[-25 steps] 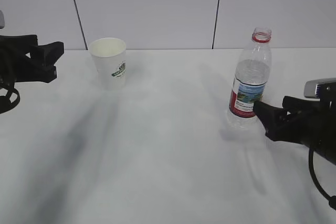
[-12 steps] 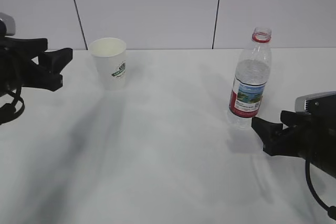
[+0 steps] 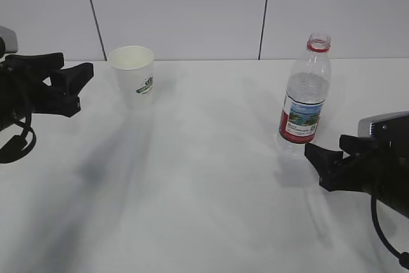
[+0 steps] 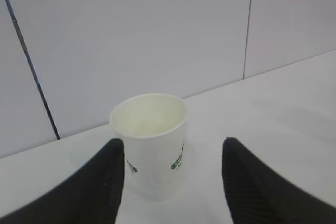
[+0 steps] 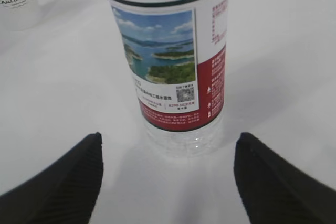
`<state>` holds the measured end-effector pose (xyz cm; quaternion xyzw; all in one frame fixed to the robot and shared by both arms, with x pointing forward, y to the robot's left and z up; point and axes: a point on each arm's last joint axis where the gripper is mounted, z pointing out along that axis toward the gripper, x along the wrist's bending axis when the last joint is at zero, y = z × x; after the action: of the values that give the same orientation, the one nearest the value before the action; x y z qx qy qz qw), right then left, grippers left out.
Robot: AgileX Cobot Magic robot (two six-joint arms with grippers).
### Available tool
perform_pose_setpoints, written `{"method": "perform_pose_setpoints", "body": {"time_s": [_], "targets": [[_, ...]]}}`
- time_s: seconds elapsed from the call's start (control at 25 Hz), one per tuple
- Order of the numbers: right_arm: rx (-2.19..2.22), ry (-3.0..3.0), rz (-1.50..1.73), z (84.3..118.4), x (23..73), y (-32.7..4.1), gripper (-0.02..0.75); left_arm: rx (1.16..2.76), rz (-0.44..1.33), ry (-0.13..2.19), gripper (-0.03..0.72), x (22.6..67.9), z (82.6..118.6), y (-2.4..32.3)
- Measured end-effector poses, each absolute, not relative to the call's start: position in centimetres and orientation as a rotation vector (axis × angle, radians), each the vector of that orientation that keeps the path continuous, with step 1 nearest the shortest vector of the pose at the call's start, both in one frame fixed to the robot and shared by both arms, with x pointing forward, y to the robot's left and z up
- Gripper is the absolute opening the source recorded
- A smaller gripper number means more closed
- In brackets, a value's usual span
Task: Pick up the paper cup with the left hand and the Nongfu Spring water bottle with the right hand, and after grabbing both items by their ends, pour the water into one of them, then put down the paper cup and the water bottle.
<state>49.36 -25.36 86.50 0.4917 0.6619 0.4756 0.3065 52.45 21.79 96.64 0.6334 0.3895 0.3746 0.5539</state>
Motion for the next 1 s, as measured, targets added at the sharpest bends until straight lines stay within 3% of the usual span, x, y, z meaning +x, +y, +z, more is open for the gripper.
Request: {"method": "perform_pose_setpoints", "body": {"time_s": [1.0], "targets": [[1.268,1.700,1.316,87.3,51.3,-25.1,0.585,1.482,0.838,1.020,0.443,48.6,93.7,23.0]]}}
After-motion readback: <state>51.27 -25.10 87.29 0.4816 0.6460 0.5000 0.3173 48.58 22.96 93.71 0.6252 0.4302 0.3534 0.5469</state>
